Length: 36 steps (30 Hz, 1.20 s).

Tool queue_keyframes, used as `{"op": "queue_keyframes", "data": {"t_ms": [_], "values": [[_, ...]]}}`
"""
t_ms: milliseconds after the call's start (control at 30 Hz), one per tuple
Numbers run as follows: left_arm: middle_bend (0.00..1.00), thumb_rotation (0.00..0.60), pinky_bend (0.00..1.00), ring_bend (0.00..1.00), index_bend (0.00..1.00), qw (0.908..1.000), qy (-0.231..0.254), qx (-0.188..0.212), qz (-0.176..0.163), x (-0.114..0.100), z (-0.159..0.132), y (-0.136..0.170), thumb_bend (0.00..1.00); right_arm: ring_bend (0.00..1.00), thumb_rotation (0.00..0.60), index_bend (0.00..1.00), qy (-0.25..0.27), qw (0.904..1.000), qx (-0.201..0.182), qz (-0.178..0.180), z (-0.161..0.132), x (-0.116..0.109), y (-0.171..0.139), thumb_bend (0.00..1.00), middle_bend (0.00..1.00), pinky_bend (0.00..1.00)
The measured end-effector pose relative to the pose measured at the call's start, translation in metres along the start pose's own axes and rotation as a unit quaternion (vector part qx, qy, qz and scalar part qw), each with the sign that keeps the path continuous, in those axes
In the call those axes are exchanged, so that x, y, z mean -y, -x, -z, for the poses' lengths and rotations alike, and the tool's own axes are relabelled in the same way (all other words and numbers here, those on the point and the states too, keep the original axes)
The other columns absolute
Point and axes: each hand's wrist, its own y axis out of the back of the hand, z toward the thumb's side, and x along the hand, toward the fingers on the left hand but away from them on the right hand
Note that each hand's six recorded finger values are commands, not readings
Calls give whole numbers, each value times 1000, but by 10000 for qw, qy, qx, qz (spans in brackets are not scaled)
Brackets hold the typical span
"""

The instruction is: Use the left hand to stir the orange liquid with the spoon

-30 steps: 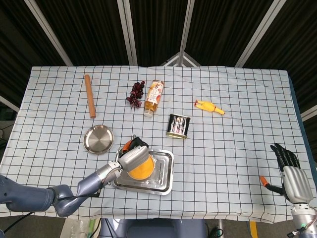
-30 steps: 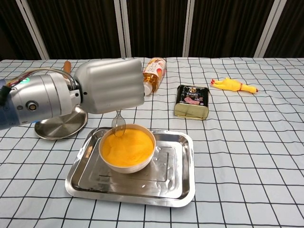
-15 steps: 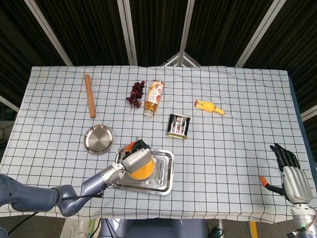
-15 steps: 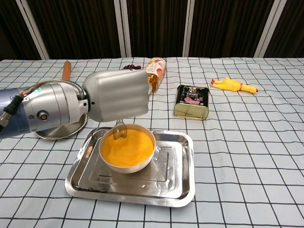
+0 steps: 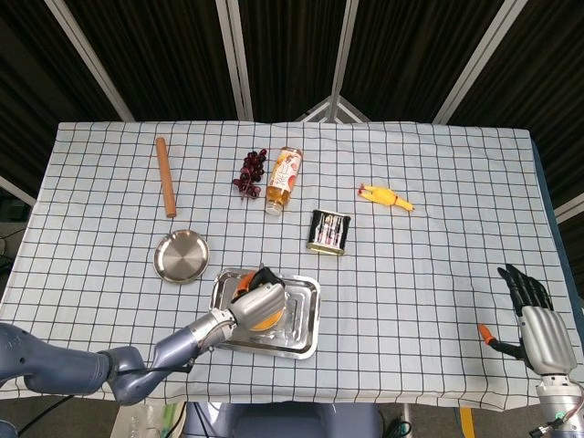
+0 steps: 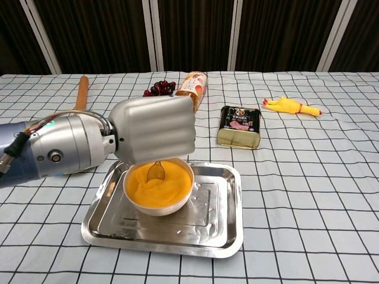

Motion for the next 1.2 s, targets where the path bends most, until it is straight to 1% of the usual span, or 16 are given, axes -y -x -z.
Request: {"op": "queue_keyframes", "data": {"t_ms": [167, 867, 967, 1200], "values": [[1000, 600, 1000, 1000, 784, 9999, 63, -53, -87, -5, 4, 3, 597, 0, 600, 0, -5, 10000, 0, -7, 0, 0, 0, 339, 0, 0], [1000, 600, 1000, 1000, 784, 9998, 13, -139, -124, -8, 27, 16, 598, 0, 600, 0, 10, 10000, 1, -27, -1, 2, 1, 339, 0, 0], [1000, 600, 1000, 1000, 784, 9998, 25, -140, -107, -10, 26, 14, 598, 0, 600, 0, 9, 10000, 0, -25, -1, 2, 1, 339, 0, 0], [1000, 600, 1000, 1000, 784, 9998, 148, -70, -150, -21, 14, 5, 598, 0, 600, 0, 43, 10000, 16, -6, 0, 0, 0, 339, 0, 0]]}}
